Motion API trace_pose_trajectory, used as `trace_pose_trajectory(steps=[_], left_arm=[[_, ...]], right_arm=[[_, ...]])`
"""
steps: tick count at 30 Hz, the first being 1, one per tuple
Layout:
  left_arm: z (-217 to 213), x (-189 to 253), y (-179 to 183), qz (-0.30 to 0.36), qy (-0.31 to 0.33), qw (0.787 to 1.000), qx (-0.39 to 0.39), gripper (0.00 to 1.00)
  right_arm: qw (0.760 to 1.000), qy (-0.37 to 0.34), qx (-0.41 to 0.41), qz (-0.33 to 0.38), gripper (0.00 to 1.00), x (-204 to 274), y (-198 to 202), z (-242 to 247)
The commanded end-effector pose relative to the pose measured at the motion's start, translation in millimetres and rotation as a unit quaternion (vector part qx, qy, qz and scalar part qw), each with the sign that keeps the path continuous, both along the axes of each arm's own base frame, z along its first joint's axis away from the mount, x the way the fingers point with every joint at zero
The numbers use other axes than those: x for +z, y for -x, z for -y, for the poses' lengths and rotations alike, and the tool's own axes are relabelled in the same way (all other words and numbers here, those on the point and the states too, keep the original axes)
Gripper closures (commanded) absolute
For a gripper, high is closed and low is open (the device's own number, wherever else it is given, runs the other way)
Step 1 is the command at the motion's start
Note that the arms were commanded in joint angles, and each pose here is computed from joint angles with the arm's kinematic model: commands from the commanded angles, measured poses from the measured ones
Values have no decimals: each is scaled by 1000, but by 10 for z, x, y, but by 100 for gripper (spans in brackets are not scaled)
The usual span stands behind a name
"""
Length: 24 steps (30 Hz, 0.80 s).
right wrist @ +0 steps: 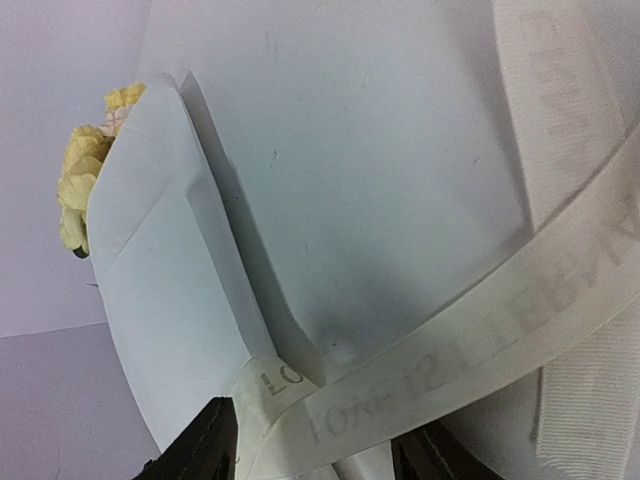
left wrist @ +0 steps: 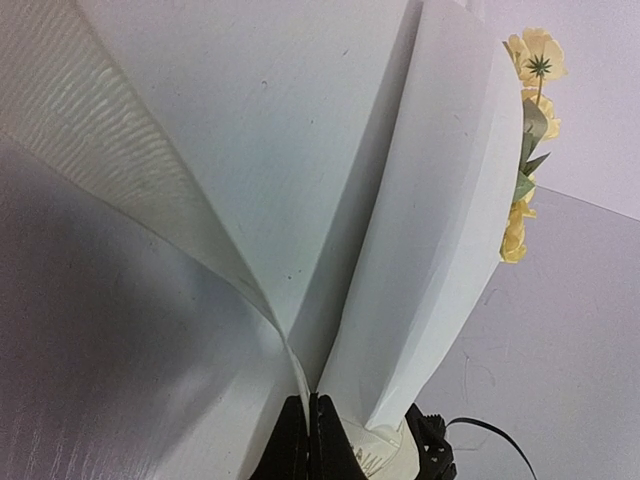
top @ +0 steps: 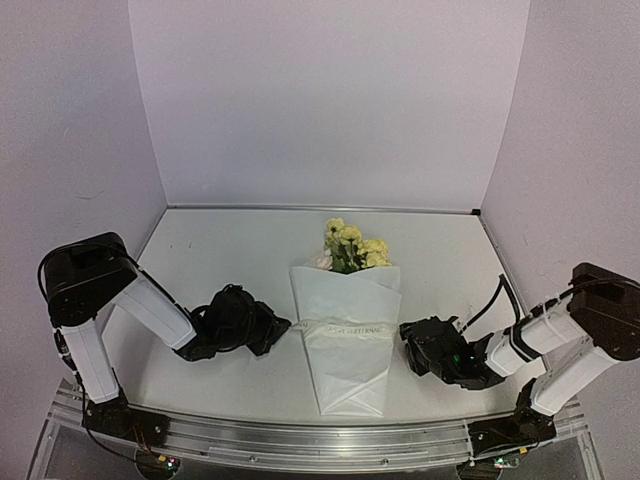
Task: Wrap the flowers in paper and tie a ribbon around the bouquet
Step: Tie the ribbon around the folded bouquet.
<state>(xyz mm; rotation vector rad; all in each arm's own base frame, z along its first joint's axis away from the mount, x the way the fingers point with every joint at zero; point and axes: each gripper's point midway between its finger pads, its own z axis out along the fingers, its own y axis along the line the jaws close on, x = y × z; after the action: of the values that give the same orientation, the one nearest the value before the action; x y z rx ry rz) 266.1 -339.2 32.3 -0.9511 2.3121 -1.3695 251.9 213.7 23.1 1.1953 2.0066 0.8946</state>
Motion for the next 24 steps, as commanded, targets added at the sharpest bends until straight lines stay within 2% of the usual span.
trace_pose_trajectory(steps=[1, 6, 15, 18, 24], left_arm=[[-1, 166, -53, 17, 12, 1000, 4, 100], [-39, 186, -59, 20, 13, 1000, 6, 100], [-70, 165, -27, 18, 7, 1000, -1, 100], [-83, 135, -16, 13, -21, 1000, -16, 100], [-238, 170, -32, 29, -107, 993, -41, 100]], right_arm=[[998, 49, -22, 28, 47, 15, -11, 235], [998, 51, -19, 34, 56, -13, -102, 194], [997, 60, -8, 44, 89, 36, -194, 214], [996, 71, 3, 52, 100, 87, -229, 229], [992, 113, 19, 52, 100, 59, -300, 352]])
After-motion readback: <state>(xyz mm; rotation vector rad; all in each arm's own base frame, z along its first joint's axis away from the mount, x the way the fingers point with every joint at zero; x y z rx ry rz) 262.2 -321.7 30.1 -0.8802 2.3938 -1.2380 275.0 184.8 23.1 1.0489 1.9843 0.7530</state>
